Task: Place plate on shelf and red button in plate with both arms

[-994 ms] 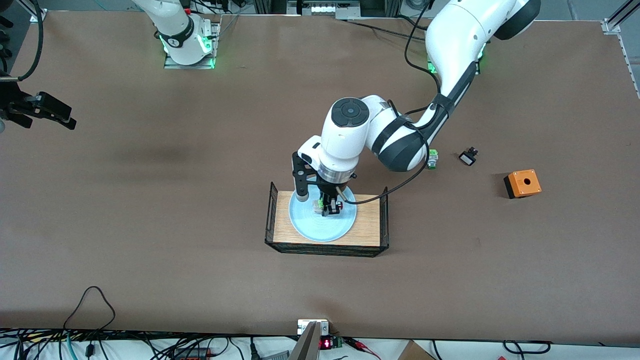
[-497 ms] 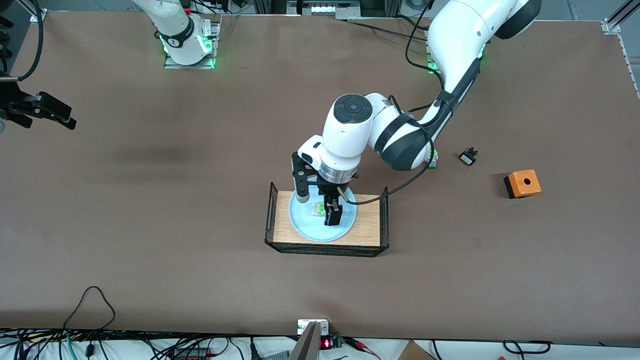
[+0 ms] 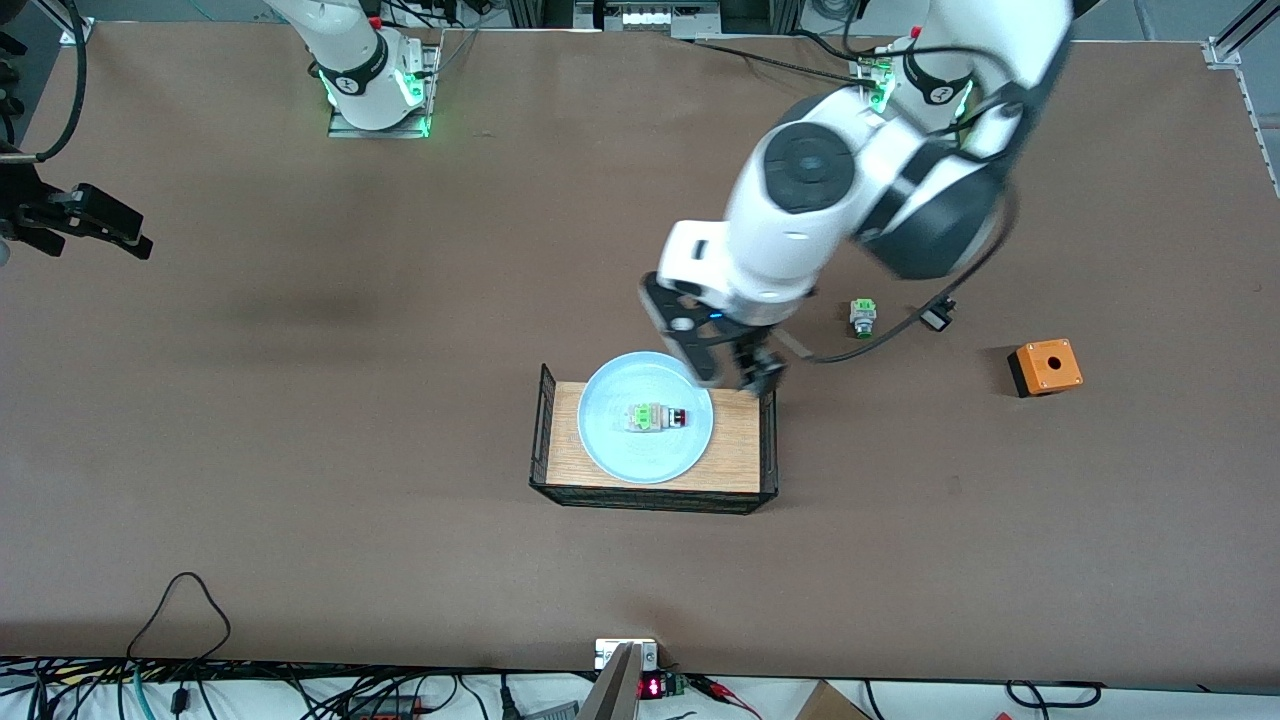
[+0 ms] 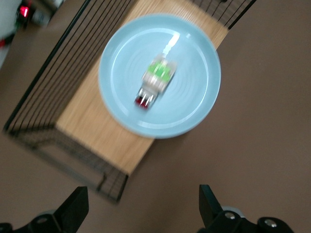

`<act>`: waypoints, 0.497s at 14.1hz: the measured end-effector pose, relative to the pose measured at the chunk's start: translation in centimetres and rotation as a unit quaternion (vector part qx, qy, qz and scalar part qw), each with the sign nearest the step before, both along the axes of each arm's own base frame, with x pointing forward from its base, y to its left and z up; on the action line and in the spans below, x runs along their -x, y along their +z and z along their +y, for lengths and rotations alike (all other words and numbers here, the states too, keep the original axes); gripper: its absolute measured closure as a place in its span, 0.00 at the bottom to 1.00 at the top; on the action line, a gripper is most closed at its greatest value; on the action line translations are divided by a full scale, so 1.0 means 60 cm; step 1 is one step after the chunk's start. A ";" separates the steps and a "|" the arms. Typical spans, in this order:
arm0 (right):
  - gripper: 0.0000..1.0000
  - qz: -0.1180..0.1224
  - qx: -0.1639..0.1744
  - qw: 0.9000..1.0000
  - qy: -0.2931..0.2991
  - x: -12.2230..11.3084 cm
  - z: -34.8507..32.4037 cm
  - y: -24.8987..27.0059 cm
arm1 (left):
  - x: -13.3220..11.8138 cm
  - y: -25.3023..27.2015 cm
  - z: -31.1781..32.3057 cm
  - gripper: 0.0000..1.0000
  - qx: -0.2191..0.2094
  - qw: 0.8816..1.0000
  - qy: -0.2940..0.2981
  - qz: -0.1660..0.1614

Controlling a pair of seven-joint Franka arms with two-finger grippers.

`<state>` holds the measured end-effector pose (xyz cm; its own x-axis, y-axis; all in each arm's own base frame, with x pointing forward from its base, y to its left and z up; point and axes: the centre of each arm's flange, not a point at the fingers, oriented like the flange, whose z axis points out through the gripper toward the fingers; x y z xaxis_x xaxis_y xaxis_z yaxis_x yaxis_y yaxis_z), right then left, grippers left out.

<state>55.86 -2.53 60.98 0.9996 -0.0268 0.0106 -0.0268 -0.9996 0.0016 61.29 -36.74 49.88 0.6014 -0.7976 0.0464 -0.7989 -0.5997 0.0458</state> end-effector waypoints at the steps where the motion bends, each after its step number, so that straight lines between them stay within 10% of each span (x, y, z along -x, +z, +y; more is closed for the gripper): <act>1: 0.00 0.000 0.000 1.000 0.000 0.000 0.000 0.000 | -0.002 0.021 0.038 0.00 -0.009 0.999 0.032 0.017; 7: 0.00 0.000 0.000 1.000 0.000 0.000 0.000 0.000 | -0.009 0.050 0.186 0.00 -0.074 0.962 0.249 0.084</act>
